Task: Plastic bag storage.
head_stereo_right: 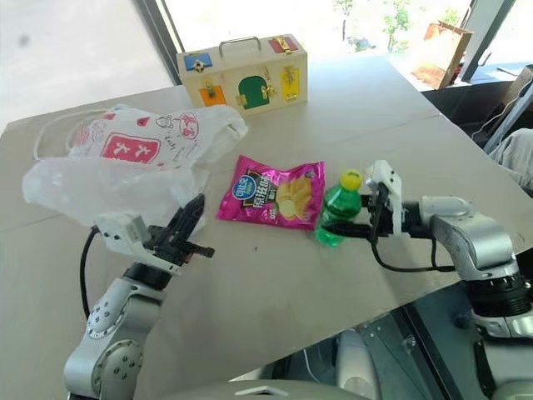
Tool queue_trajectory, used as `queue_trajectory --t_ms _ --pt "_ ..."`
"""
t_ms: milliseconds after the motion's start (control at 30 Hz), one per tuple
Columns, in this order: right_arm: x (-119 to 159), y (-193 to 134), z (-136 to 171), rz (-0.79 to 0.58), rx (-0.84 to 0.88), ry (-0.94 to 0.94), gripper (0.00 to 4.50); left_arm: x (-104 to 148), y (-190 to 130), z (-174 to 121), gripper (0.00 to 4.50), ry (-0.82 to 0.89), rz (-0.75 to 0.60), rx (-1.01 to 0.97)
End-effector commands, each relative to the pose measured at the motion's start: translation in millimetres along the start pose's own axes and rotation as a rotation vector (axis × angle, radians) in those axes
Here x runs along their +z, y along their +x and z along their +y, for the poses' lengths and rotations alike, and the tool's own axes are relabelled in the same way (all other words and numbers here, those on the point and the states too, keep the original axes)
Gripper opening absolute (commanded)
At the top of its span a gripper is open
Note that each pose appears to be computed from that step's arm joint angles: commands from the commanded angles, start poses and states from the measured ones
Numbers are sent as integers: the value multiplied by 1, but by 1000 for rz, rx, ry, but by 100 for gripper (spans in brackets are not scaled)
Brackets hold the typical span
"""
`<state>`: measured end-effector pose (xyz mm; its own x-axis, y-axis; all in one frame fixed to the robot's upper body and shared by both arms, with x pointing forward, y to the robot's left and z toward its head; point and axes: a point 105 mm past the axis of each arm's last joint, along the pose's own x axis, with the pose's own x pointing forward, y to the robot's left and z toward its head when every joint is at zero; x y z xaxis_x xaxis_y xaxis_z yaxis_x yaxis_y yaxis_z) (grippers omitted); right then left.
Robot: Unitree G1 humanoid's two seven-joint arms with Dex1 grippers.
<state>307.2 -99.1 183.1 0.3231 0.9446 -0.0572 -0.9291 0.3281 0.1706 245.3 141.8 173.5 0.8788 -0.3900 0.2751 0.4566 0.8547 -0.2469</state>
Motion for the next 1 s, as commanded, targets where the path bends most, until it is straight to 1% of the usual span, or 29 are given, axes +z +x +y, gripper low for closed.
queue_trajectory --t_ms 33,100,167,200,300,367,400,433,567,633,667,733,767,833,900,1000 --pt "47 26 0 -204 -63 65 313 18 3 -35 0 -107 -49 -185" --pt "53 42 -13 -258 -128 186 313 19 1 -45 0 -153 -42 -248" --pt "51 63 -23 -290 -168 362 313 19 -3 -56 0 -182 -25 -318" --pt "46 76 -27 -293 -177 469 313 18 -5 -62 0 -215 -14 -351" --pt "32 107 -27 -261 -160 666 313 16 -12 -74 0 -285 15 -430" --pt "30 136 -15 -250 -52 851 313 11 -20 -83 0 -341 55 -484" --pt "32 152 -2 -233 27 907 313 11 -22 -83 0 -361 63 -491" --pt "35 163 10 -210 97 939 313 10 -24 -82 0 -375 69 -492" --pt "43 187 42 -131 274 1026 313 4 -32 -79 0 -389 114 -505" --pt "40 199 65 -48 353 1018 313 0 -38 -78 0 -414 130 -497" --pt "33 205 82 26 393 969 313 -2 -40 -75 0 -425 135 -481" --pt "24 213 102 122 436 925 414 -7 -44 -73 0 -423 147 -467" --pt "19 216 108 160 442 908 446 -8 -45 -72 0 -421 148 -464" --pt "7 218 119 241 445 842 446 -9 -45 -72 0 -423 143 -461" --pt "-11 220 126 333 415 723 446 -10 -45 -72 0 -427 135 -458" --pt "-35 223 120 401 328 536 446 -10 -45 -73 0 -431 123 -452"
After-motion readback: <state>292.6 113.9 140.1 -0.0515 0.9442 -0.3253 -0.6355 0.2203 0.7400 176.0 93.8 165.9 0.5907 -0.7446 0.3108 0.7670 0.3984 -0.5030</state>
